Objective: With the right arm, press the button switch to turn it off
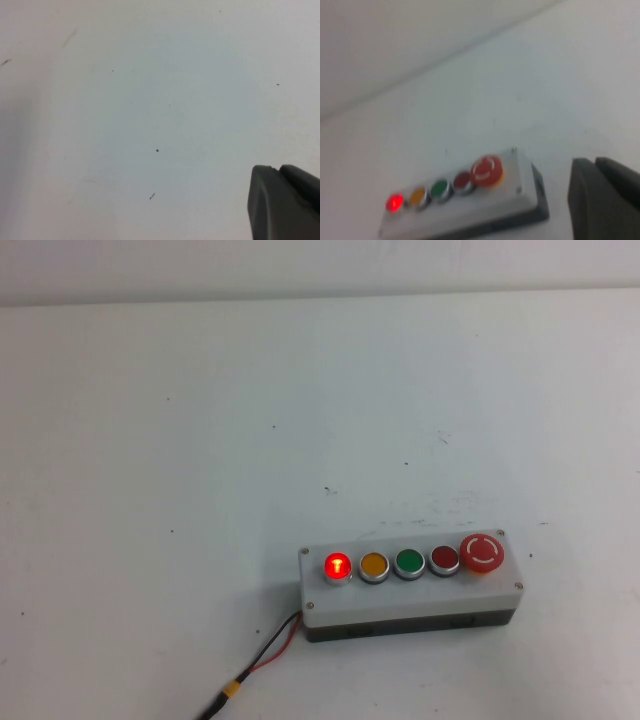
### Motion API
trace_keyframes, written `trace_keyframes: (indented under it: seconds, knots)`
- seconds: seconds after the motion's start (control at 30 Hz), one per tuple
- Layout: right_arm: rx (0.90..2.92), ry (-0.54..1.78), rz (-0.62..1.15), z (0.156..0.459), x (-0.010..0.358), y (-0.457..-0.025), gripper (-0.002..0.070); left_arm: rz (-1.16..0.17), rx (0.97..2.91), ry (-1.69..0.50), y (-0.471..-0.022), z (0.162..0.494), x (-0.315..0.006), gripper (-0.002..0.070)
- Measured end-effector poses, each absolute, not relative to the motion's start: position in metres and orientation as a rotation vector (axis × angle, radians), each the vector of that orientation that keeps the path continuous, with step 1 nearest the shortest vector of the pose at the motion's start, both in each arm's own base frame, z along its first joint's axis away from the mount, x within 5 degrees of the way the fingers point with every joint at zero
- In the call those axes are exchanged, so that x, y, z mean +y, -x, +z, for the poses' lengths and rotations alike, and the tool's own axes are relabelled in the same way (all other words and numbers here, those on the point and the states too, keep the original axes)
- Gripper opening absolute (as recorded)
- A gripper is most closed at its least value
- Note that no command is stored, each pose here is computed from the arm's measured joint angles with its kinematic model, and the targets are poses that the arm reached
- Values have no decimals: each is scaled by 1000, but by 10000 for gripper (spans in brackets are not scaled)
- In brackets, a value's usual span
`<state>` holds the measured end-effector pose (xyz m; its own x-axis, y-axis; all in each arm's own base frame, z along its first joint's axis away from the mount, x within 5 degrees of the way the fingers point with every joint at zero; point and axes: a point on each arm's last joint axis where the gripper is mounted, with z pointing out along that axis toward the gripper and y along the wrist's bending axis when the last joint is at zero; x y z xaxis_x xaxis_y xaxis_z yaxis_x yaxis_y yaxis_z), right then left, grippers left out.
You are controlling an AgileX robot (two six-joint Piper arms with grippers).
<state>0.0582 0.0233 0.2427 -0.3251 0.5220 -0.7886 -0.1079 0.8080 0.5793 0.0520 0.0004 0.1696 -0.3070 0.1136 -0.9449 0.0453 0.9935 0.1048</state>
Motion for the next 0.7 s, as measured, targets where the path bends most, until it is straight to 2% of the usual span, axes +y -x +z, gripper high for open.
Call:
trace_keyframes:
  seconds: [0.17, 0.3, 0.53, 0.7]
  knots:
    - [2201, -159, 560, 276, 31, -73, -16, 68, 1883, -115, -52, 170, 0, -2]
    - [2428, -49, 457, 299, 31, -94, -16, 68, 1883, -115, -52, 170, 0, -2]
    - [2594, 47, 427, 316, 36, -137, -16, 68, 1883, -115, -52, 170, 0, -2]
    - [2698, 222, 465, 315, 65, -175, -16, 68, 1883, -115, -52, 170, 0, -2]
